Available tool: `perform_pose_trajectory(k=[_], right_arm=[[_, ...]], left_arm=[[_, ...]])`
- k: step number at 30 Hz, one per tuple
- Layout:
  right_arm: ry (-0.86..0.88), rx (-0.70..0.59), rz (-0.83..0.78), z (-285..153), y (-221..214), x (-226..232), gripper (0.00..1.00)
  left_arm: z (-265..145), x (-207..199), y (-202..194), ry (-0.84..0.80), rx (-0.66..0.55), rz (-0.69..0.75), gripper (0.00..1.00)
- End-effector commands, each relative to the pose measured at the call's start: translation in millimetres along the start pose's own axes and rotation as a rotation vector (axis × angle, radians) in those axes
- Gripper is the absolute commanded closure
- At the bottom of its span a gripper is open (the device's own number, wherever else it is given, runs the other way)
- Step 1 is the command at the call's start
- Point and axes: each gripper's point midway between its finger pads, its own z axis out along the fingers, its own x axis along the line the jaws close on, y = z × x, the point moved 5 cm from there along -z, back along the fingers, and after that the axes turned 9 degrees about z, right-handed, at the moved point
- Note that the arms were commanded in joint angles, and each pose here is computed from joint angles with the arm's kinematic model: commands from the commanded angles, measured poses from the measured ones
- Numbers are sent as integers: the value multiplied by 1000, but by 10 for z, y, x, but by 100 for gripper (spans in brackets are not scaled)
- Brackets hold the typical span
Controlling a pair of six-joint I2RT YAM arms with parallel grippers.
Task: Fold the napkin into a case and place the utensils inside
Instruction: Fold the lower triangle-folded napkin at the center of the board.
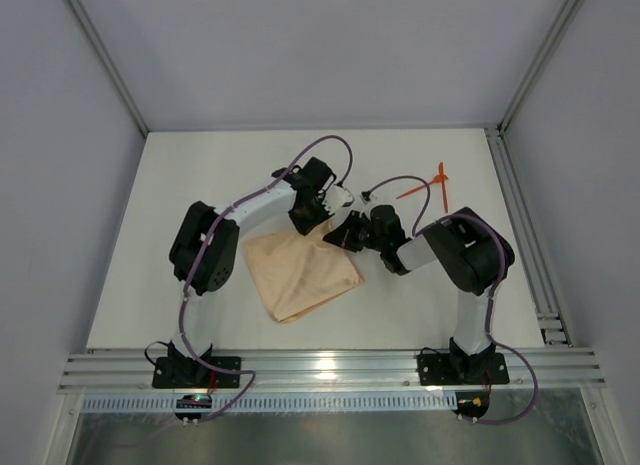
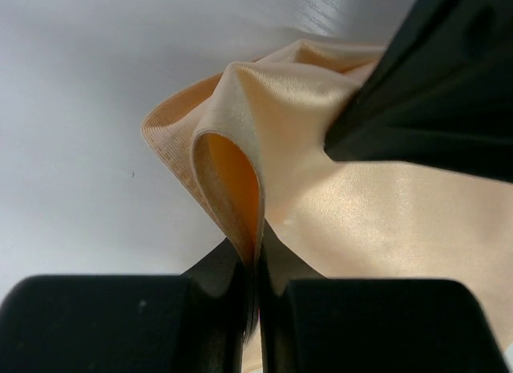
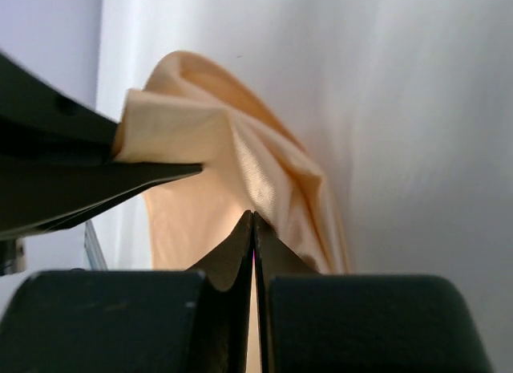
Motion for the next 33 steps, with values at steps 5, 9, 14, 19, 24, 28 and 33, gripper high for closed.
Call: perform_pose_trajectory(k=[5, 9, 14, 19, 24, 28, 33], right_arm=[[-106, -72, -9, 82, 178, -217, 97], [-100, -77, 12, 98, 208, -236, 97], [-70, -64, 53, 123, 168, -245, 97], [-42, -85, 59, 40, 220, -158, 97], [-7, -95, 97, -117, 335, -135, 92], [18, -96, 136, -308, 450, -168, 85], [93, -27, 33, -402, 513, 22, 73]], left_arm=[[-29, 30, 151, -20, -57, 9, 91], [-45, -27, 126, -44, -47, 19, 90], [-63, -216, 113, -82, -20, 58, 100], [-41, -320, 57, -17, 57, 57, 100], [-58, -306, -6, 155, 124, 127, 100], [-52, -285, -48, 241, 138, 195, 100], [-62, -252, -2, 306, 126, 283, 100]])
